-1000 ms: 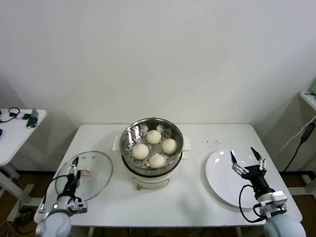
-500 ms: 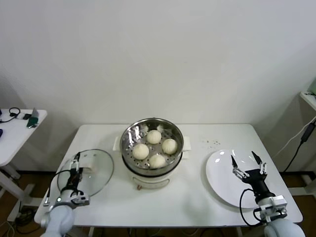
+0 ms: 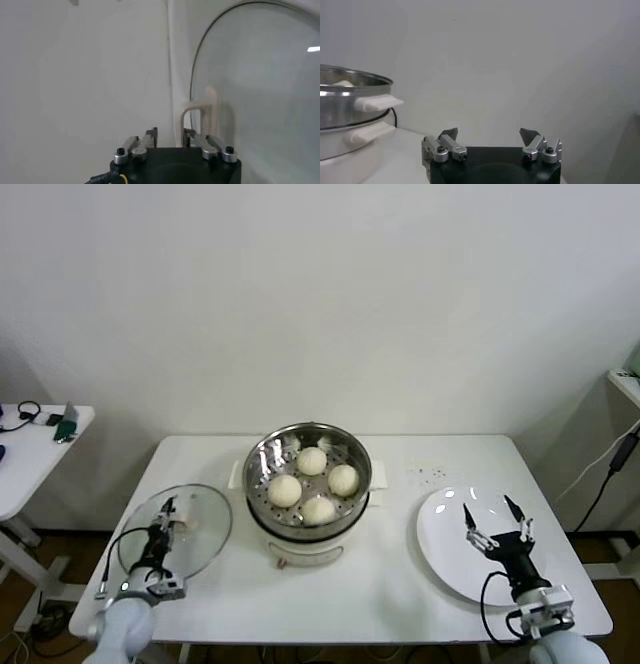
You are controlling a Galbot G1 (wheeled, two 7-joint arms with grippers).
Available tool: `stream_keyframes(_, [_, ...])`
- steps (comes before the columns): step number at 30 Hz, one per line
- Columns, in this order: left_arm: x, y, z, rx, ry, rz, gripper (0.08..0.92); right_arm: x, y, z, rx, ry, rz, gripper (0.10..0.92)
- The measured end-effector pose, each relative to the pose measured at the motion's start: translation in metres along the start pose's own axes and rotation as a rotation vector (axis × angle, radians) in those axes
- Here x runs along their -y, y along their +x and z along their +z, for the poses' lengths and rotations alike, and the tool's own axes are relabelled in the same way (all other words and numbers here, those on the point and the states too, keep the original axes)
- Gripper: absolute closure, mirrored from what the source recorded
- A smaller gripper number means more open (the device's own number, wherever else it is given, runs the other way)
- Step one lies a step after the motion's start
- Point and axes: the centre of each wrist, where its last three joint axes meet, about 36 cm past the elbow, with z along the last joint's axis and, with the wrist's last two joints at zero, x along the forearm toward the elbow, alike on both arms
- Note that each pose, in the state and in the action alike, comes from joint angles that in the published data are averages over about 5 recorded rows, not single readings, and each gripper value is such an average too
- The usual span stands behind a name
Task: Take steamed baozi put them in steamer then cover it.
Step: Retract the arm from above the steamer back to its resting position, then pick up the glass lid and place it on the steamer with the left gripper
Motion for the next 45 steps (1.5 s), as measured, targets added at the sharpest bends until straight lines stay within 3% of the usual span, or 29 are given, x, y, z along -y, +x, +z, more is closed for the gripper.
stream_keyframes(9, [0.003, -0.001, -0.001, 0.003, 0.021, 0.005, 0.837, -0.001, 0.001, 0.003, -0.001, 0.003, 0.007, 0.2])
stream_keyframes(17, [-0.006, 0.006, 0.003, -0.001, 0.035, -0.016, 0.847, 0.002, 0.001, 0.004, -0.001, 0.012, 0.012, 0.2])
stream_keyframes(26, [-0.037, 0.025, 0.004, -0.016, 0.051, -0.098, 0.847, 0.008, -0.001, 0.004, 0.001, 0.027, 0.013, 0.2])
stream_keyframes(37, [-0.092, 0.071, -0.006, -0.085, 0.024, -0.229, 0.847, 0.014, -0.01, 0.006, -0.003, 0.05, 0.005, 0.2])
stream_keyframes(45, [-0.148, 0.093, -0.026, -0.13, 0.032, -0.319, 0.847, 0.012, -0.018, 0.01, -0.008, 0.061, -0.001, 0.2])
